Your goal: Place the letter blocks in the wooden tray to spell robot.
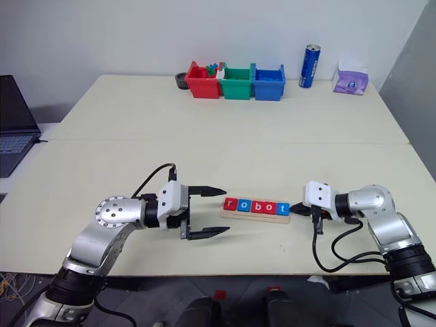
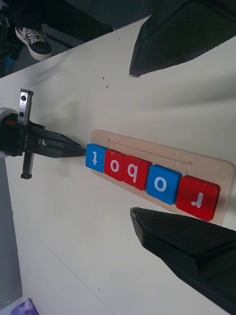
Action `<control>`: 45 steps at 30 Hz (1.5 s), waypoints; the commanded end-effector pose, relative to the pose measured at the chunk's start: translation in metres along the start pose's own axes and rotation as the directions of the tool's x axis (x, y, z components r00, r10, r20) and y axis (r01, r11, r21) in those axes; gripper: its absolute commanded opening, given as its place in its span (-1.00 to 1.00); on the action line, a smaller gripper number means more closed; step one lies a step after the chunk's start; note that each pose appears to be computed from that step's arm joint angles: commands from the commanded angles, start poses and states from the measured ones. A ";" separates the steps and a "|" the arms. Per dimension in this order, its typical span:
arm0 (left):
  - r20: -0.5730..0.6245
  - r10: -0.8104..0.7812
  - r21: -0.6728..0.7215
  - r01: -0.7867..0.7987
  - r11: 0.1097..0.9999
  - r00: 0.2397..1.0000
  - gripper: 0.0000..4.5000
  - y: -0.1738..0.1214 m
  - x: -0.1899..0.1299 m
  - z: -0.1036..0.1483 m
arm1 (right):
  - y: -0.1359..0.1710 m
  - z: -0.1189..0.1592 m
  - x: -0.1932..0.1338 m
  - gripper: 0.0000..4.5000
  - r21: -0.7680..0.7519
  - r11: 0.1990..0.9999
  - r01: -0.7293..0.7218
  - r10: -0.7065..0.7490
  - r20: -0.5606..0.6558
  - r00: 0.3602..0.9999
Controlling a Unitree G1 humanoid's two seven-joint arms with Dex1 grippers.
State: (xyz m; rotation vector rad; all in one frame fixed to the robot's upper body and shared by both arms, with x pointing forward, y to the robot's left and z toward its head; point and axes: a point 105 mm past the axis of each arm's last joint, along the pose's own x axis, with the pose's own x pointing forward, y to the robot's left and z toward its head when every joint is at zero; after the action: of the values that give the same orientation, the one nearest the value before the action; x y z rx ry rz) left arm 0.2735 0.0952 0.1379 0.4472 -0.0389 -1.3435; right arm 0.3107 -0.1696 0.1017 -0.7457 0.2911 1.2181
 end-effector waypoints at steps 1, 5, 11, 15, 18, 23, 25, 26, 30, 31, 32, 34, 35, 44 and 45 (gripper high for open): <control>0.017 0.003 0.043 -0.004 0.999 1.000 1.00 0.000 -0.001 0.010 | -0.004 0.009 0.000 -0.99 -0.040 0.999 0.014 -0.013 0.016 1.000; 0.017 0.006 0.043 -0.006 0.999 1.000 1.00 0.001 -0.002 0.010 | -0.004 0.012 0.003 -0.99 -0.044 0.999 0.013 -0.012 0.023 1.000; 0.013 0.010 0.041 -0.011 0.999 1.000 1.00 0.000 -0.003 0.009 | -0.003 0.012 0.006 -0.99 -0.046 0.999 0.010 -0.008 0.026 1.000; 0.010 0.013 0.039 -0.013 0.999 1.000 1.00 -0.001 -0.004 0.009 | -0.003 0.014 0.008 -0.99 -0.046 0.999 0.007 -0.006 0.031 1.000; 0.009 0.014 0.038 -0.014 0.999 1.000 1.00 -0.001 -0.005 0.009 | -0.004 0.014 0.009 -0.99 -0.046 0.999 0.007 -0.006 0.034 0.999; 0.008 0.016 0.035 -0.016 0.999 1.000 1.00 -0.001 -0.005 0.009 | -0.005 0.015 0.006 -0.99 -0.044 0.999 0.012 -0.011 0.034 0.999; 0.009 0.015 0.034 -0.016 0.999 1.000 1.00 -0.001 -0.004 0.009 | -0.006 0.016 0.005 -0.99 -0.042 0.999 0.015 -0.014 0.036 0.999; 0.010 0.015 0.033 -0.015 0.999 1.000 1.00 -0.001 -0.004 0.009 | -0.006 0.017 0.004 -0.99 -0.041 0.999 0.017 -0.015 0.037 0.999; -0.005 0.045 0.021 -0.045 0.999 0.999 1.00 0.003 -0.008 0.006 | -0.010 0.021 -0.007 -0.99 -0.021 0.999 0.046 -0.046 0.039 0.998; -0.013 0.059 0.015 -0.059 0.998 0.998 1.00 0.005 -0.010 0.004 | -0.011 0.022 -0.010 -0.99 -0.012 0.998 0.054 -0.053 0.038 0.998; -0.021 0.096 -0.012 -0.097 0.995 0.995 1.00 0.009 -0.015 0.003 | -0.011 0.025 -0.015 -0.99 0.019 0.998 0.066 -0.067 0.046 0.997; -0.033 0.159 -0.063 -0.161 0.985 0.987 1.00 0.013 -0.024 0.001 | -0.010 0.032 -0.021 -0.99 0.075 0.994 0.083 -0.088 0.069 0.994; -0.039 0.183 -0.084 -0.186 0.979 0.982 1.00 0.015 -0.028 0.001 | -0.009 0.035 -0.024 -0.83 0.099 0.991 0.089 -0.097 0.081 0.992; -0.192 0.297 -0.218 -0.335 0.916 0.936 1.00 -0.008 -0.078 -0.014 | 0.026 0.042 -0.034 0.51 0.237 0.969 0.073 -0.096 0.091 0.991; -0.202 0.298 -0.219 -0.340 0.915 0.933 1.00 -0.010 -0.079 -0.015 | 0.026 0.041 -0.034 0.69 0.245 0.966 0.083 -0.108 0.088 0.990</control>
State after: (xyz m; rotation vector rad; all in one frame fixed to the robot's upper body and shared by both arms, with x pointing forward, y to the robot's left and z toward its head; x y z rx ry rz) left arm 0.2525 0.1741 0.1252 0.2893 0.2332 -0.9717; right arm 0.2678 -0.1650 0.1259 -0.4690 0.3688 1.1206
